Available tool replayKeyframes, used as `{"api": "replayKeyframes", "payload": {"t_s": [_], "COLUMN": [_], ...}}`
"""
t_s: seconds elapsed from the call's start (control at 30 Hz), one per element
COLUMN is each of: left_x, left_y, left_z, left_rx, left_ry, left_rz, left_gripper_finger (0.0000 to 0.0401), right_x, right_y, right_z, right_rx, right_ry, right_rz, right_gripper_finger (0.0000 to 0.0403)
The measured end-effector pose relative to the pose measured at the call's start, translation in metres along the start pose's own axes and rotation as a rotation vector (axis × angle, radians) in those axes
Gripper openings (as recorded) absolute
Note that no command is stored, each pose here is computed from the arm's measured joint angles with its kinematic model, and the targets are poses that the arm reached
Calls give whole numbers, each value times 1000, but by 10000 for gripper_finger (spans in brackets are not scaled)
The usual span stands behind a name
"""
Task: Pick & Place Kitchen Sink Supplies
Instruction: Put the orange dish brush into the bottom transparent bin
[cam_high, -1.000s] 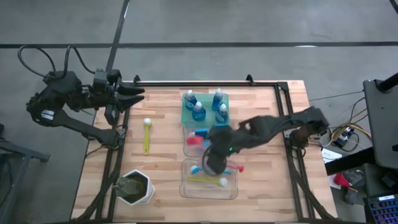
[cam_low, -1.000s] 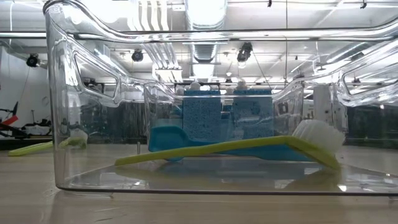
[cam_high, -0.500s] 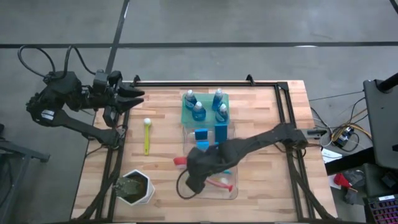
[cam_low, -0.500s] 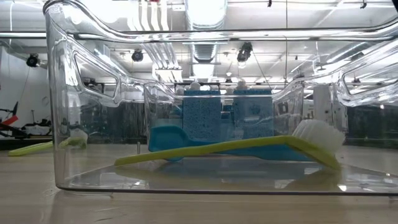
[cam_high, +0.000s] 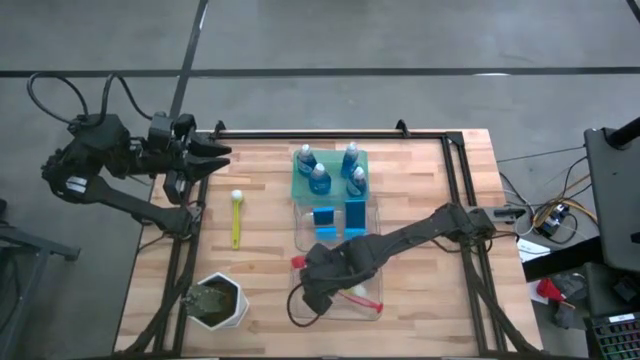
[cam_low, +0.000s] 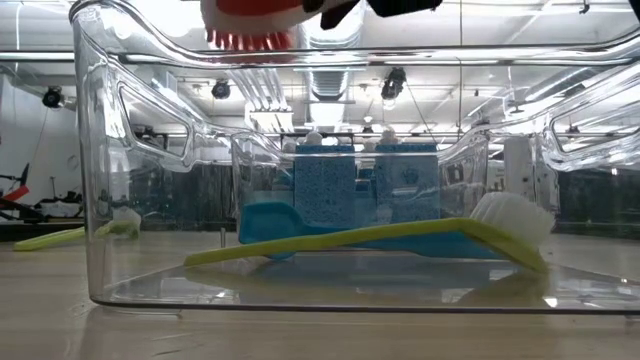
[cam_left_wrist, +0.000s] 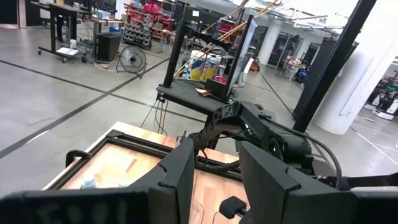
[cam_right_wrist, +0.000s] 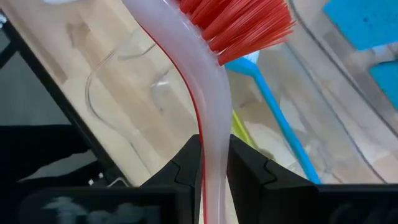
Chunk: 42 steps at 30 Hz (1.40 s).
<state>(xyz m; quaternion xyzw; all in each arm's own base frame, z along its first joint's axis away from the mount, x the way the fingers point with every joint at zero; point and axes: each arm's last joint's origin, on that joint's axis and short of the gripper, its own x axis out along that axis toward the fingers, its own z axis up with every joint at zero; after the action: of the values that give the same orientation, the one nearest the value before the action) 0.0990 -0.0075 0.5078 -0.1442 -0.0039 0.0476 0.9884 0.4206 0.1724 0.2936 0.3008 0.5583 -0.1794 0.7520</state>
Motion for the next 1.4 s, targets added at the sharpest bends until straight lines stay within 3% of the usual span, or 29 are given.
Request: {"api": "replayKeyframes", "payload": {"t_s": [0.43, 1.4], "left_x": [0, 0], "left_y": [0, 1], "left_z": [-1, -3], "left_rx": [1, 9], "left_ry": [7, 26], "left_rz": [1, 7], "left_gripper_finger": [122, 122], "right_x": [26, 68], "right_y": [-9, -18], "right_z": [-2, -1], "right_rx": [54, 38], "right_ry": [13, 36], "right_rz": [-81, -55], "right_gripper_finger": [54, 54]}}
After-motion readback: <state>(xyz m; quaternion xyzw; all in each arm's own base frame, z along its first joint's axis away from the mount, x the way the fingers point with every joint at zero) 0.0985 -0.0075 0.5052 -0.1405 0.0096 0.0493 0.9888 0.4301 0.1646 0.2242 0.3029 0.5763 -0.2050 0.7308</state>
